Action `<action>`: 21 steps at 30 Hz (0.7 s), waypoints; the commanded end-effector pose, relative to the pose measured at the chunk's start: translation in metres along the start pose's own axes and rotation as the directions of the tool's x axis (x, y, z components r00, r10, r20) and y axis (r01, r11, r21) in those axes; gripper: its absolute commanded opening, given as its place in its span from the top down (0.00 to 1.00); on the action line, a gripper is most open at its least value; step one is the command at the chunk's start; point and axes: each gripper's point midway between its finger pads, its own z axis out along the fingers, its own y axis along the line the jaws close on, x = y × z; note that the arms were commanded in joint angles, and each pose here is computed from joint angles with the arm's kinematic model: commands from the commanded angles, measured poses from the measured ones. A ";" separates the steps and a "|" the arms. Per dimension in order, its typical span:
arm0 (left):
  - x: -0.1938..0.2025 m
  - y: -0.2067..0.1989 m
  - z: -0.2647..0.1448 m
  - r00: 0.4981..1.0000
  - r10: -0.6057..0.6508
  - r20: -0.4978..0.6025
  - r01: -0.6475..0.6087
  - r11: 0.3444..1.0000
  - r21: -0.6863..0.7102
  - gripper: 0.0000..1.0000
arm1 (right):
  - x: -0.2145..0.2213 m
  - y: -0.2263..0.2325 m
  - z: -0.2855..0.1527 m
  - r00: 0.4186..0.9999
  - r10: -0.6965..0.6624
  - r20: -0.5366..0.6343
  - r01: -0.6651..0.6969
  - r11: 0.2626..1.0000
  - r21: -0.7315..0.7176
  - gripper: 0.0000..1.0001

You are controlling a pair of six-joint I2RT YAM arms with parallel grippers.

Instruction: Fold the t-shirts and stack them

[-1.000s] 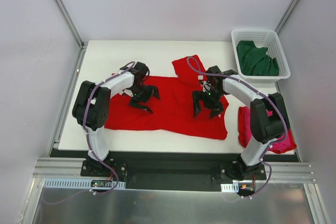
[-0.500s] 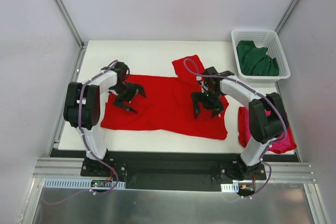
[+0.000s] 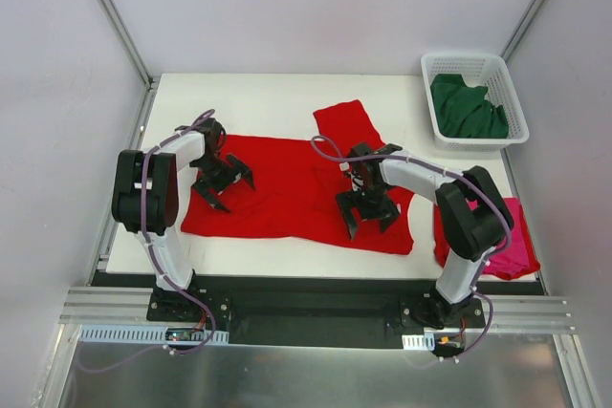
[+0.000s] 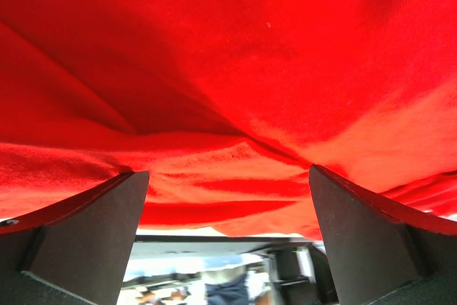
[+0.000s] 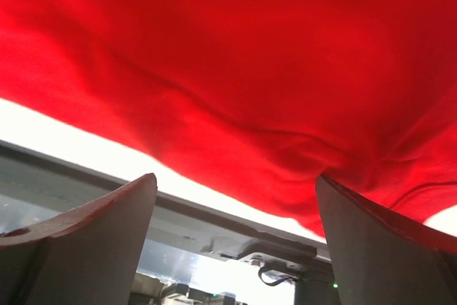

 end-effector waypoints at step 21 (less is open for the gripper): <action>-0.013 0.046 -0.027 0.978 0.185 0.097 -0.178 0.981 -0.074 0.02 | 0.012 -0.038 -0.016 0.994 -0.007 -0.105 0.032 0.970 0.242 0.04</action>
